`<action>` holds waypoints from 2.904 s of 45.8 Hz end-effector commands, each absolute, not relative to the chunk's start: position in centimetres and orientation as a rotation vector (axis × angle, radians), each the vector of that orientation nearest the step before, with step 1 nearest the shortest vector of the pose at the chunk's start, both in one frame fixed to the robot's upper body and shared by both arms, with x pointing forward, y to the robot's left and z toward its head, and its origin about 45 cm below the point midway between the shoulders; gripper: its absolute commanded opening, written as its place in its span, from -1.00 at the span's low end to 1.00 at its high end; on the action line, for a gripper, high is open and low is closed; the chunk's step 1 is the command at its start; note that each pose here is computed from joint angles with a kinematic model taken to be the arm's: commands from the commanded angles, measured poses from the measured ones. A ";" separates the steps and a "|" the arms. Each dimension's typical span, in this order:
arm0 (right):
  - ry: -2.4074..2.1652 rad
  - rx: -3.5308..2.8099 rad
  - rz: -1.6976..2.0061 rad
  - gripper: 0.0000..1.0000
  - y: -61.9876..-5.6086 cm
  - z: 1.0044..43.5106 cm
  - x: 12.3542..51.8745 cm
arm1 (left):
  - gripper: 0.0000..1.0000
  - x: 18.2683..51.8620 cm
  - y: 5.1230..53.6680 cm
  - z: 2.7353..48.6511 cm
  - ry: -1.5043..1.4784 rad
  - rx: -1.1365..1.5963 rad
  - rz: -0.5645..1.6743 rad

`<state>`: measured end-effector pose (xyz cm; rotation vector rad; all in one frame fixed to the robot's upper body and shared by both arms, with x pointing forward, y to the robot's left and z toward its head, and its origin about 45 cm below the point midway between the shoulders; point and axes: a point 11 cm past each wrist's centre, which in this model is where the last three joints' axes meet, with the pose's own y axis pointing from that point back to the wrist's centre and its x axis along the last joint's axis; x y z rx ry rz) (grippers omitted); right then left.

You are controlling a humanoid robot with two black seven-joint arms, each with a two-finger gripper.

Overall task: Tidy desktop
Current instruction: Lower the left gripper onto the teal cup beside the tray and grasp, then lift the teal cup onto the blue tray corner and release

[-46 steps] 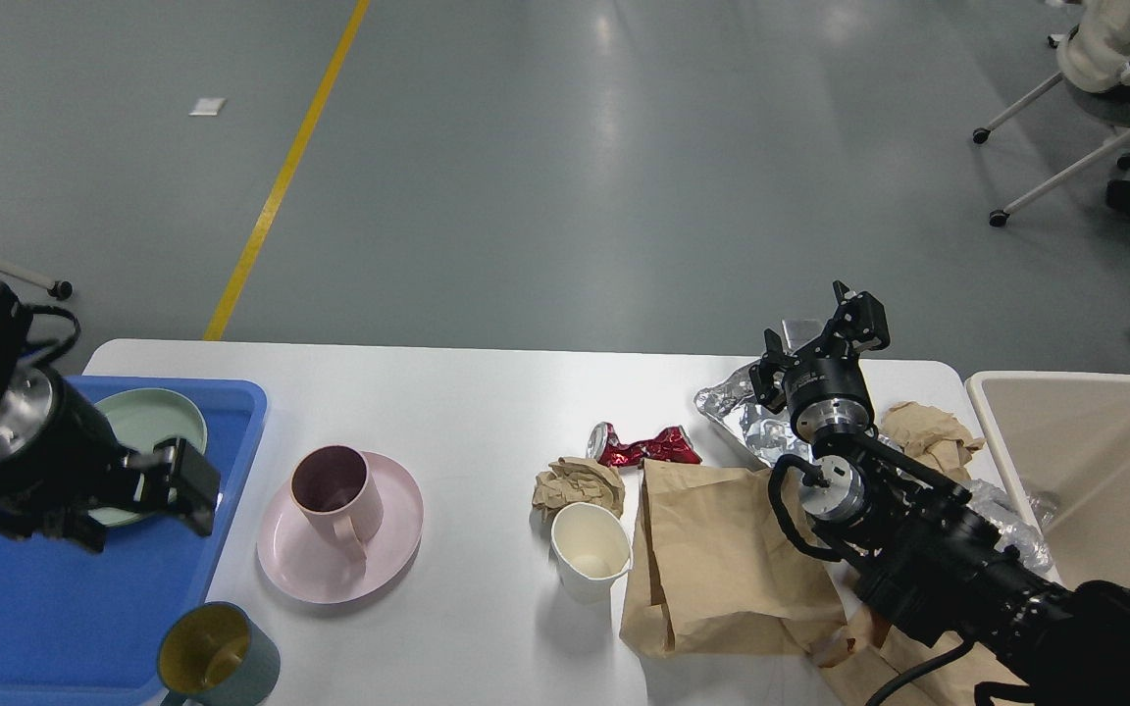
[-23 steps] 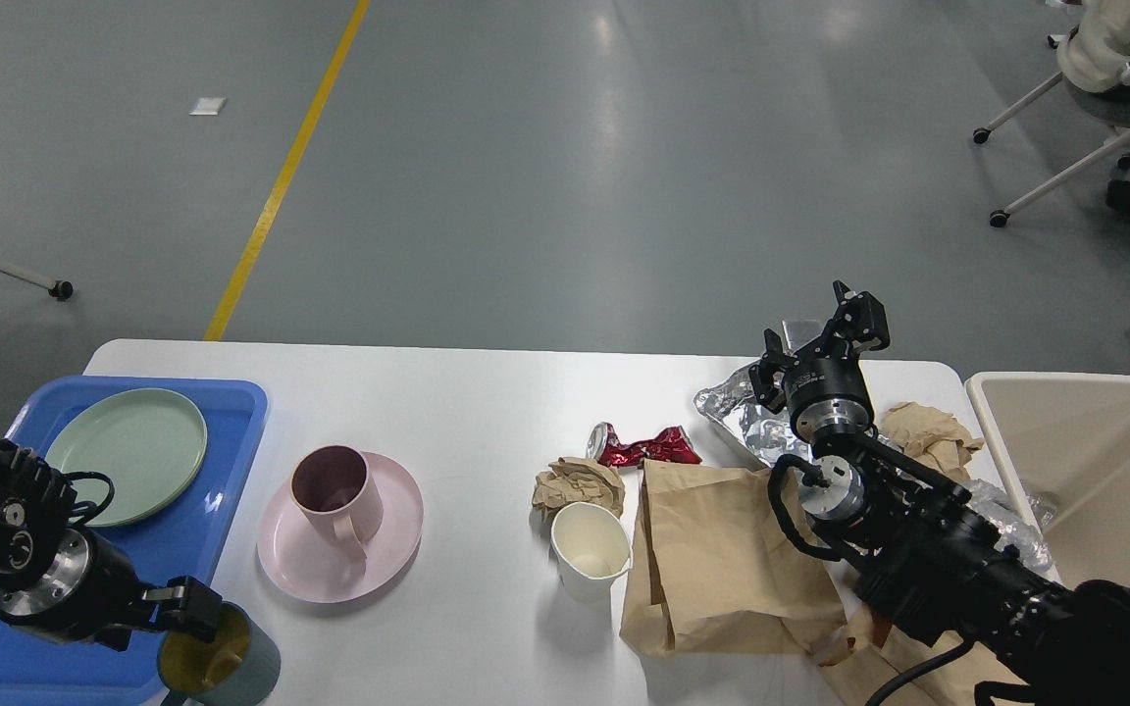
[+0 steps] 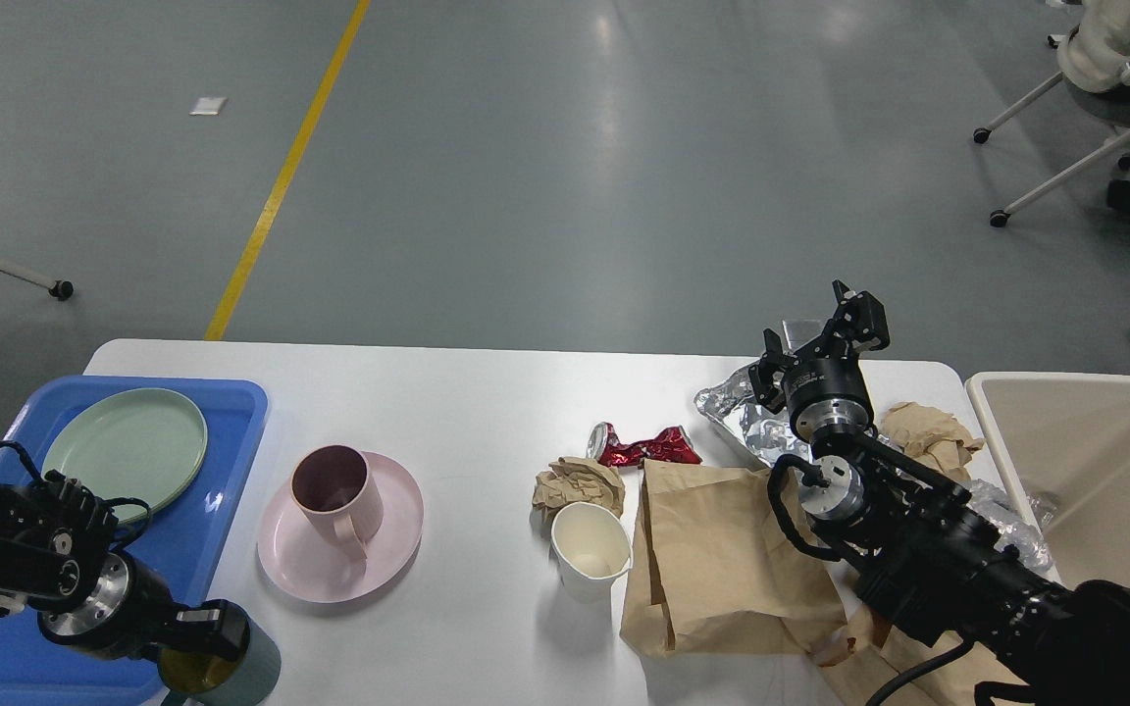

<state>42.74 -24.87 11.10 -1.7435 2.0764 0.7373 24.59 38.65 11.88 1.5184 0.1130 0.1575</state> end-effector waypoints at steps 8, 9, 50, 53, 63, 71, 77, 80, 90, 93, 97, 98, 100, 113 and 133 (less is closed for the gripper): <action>2.076 -1.741 0.737 1.00 -24.9 11.1 42.8 | -1.00 24.4 39.1 12.0 0.126 1.548 0.148; 2.077 -1.743 0.737 1.00 -24.9 11.1 42.7 | -1.00 24.4 39.1 12.0 0.126 1.550 0.148; 2.078 -1.743 0.738 1.00 -24.9 11.1 42.7 | -1.00 28.4 34.0 36.4 -0.020 1.568 0.076; 2.078 -1.742 0.736 1.00 -24.9 11.1 42.7 | -1.00 28.1 33.4 37.9 -0.039 1.575 0.067; 2.078 -1.742 0.736 1.00 -24.9 11.1 42.7 | -1.00 27.8 34.6 38.2 -0.001 1.568 0.108; 2.078 -1.743 0.738 1.00 -24.9 11.1 42.7 | -1.00 28.2 41.9 35.9 0.120 1.540 0.265; 2.078 -1.742 0.736 1.00 -24.9 11.1 42.7 | -1.00 27.8 48.6 32.7 0.180 1.586 0.340; 2.078 -1.742 0.736 1.00 -24.9 11.1 42.7 | -1.00 26.8 51.5 30.6 0.218 1.590 0.374; 2.078 -1.743 0.738 1.00 -24.9 11.1 42.7 | -1.00 26.8 56.5 25.7 0.233 1.607 0.471; 2.078 -1.742 0.736 1.00 -24.9 11.1 42.7 | -1.00 26.0 57.5 23.8 0.265 1.624 0.470; 2.078 -1.742 0.736 1.00 -24.9 11.1 42.7 | -1.00 24.8 59.0 22.0 0.284 1.662 0.461; 2.078 -1.743 0.736 1.00 -24.9 11.1 42.7 | -1.00 24.9 59.2 21.8 0.280 1.668 0.465; 2.076 -1.744 0.738 1.00 -24.9 11.1 42.7 | -1.00 25.0 59.7 21.5 0.277 1.679 0.478; 2.078 -1.743 0.738 1.00 -24.9 11.1 42.7 | -1.00 26.1 61.4 19.6 0.226 1.707 0.566; 2.078 -1.743 0.738 1.00 -24.9 11.1 42.7 | -0.18 26.0 61.1 18.3 0.221 1.694 0.576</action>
